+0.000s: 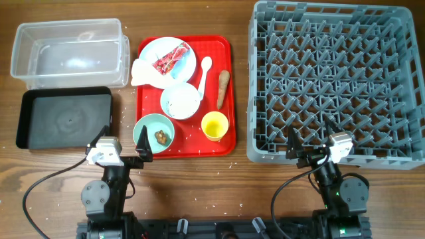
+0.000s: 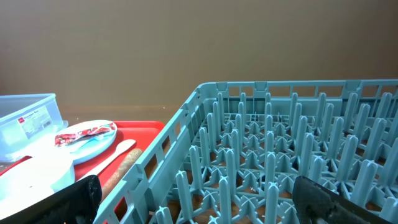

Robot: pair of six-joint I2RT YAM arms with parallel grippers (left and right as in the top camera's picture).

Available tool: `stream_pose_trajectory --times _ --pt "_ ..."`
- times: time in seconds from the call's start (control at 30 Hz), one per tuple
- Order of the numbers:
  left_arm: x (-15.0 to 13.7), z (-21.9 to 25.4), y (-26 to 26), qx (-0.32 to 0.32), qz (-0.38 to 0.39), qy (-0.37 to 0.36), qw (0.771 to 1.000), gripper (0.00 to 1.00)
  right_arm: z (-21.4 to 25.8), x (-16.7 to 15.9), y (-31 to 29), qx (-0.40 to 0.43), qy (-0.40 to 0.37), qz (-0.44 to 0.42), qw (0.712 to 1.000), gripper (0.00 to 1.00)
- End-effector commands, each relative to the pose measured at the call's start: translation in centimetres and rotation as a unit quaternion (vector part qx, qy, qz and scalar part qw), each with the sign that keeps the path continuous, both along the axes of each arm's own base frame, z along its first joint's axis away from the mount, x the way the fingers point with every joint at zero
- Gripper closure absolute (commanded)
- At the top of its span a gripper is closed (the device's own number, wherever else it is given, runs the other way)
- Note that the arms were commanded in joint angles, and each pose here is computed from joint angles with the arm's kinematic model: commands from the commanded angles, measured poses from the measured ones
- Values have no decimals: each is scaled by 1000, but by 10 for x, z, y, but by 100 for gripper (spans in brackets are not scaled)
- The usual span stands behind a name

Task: Sort waste into correct bins and load items into the dishwasher rack

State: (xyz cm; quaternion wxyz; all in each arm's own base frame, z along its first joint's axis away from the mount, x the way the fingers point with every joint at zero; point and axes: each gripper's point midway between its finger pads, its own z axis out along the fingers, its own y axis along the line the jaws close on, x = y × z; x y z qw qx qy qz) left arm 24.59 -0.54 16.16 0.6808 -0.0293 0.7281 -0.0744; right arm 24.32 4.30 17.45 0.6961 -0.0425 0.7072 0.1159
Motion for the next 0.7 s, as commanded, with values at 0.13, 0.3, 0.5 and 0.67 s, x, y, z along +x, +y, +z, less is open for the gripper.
stream_pose_trajectory --times 0.13,0.3,0.5,0.67 --pt "0 -1 1 5 3 -1 1000 0 2 0 -2 1 -5 -6 1000 0" --pt "0 -1 1 4 3 -1 1000 0 2 0 -2 0 -6 -6 1000 0" --pt "0 -1 1 4 3 -1 1000 0 2 0 -4 0 -6 -11 1000 0" --pt "0 -1 1 4 3 -1 1000 0 2 1 -8 1 -6 -22 1000 0"
